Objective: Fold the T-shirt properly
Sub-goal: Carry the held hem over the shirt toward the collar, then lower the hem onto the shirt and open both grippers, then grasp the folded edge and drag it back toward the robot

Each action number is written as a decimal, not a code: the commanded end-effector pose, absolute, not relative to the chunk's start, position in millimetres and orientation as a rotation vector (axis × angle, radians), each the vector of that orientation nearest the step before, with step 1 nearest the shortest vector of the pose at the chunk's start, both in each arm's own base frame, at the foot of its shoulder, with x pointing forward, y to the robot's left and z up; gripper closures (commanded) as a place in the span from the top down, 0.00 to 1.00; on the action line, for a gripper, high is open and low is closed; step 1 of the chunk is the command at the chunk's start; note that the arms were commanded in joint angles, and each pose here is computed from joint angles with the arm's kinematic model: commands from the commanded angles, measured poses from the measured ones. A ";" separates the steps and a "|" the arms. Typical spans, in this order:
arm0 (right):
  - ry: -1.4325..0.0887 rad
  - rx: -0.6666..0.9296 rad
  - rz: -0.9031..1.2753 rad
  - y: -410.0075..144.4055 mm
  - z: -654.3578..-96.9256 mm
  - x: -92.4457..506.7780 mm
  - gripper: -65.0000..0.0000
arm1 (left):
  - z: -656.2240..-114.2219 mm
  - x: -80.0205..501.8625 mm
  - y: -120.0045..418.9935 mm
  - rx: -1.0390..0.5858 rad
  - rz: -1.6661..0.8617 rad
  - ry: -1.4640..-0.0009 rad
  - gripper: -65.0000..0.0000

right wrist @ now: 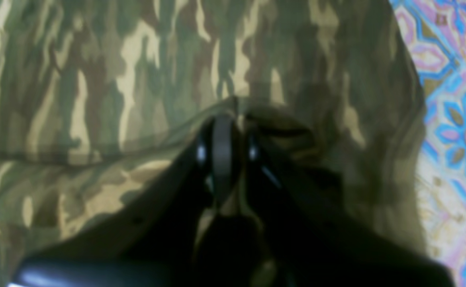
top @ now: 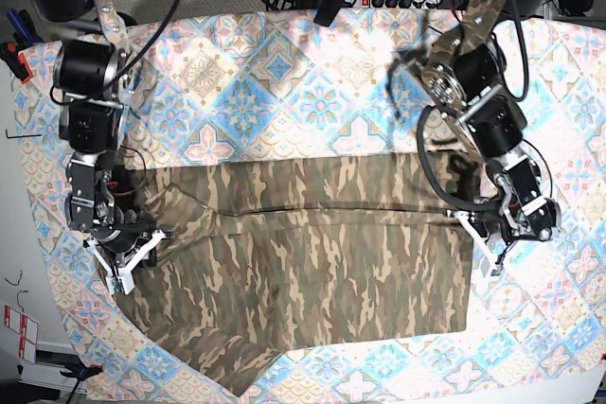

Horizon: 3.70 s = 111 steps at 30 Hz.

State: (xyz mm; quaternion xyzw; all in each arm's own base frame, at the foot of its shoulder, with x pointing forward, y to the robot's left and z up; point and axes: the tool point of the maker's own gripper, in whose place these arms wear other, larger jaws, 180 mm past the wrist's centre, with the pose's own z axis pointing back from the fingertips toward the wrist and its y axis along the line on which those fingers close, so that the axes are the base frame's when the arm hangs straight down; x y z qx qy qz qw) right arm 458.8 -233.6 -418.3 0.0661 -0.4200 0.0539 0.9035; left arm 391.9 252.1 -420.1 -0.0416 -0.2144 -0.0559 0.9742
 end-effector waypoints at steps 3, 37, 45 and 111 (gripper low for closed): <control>-0.950 0.146 0.080 -239.4 -391.1 486.6 0.06 | -419.3 411.7 242.8 -0.152 -0.106 -0.489 0.00; -1.270 -0.025 0.293 -229.7 -330.5 532.0 0.57 | -417.2 440.0 223.4 -0.310 -0.019 -0.708 0.80; -1.258 -0.131 0.124 -295.5 -319.7 499.7 0.58 | -402.7 432.6 258.5 -0.300 0.058 -0.797 0.81; -0.590 0.061 0.019 -296.1 -512.5 340.4 0.09 | -496.5 315.0 171.8 -0.293 -0.186 -0.455 0.02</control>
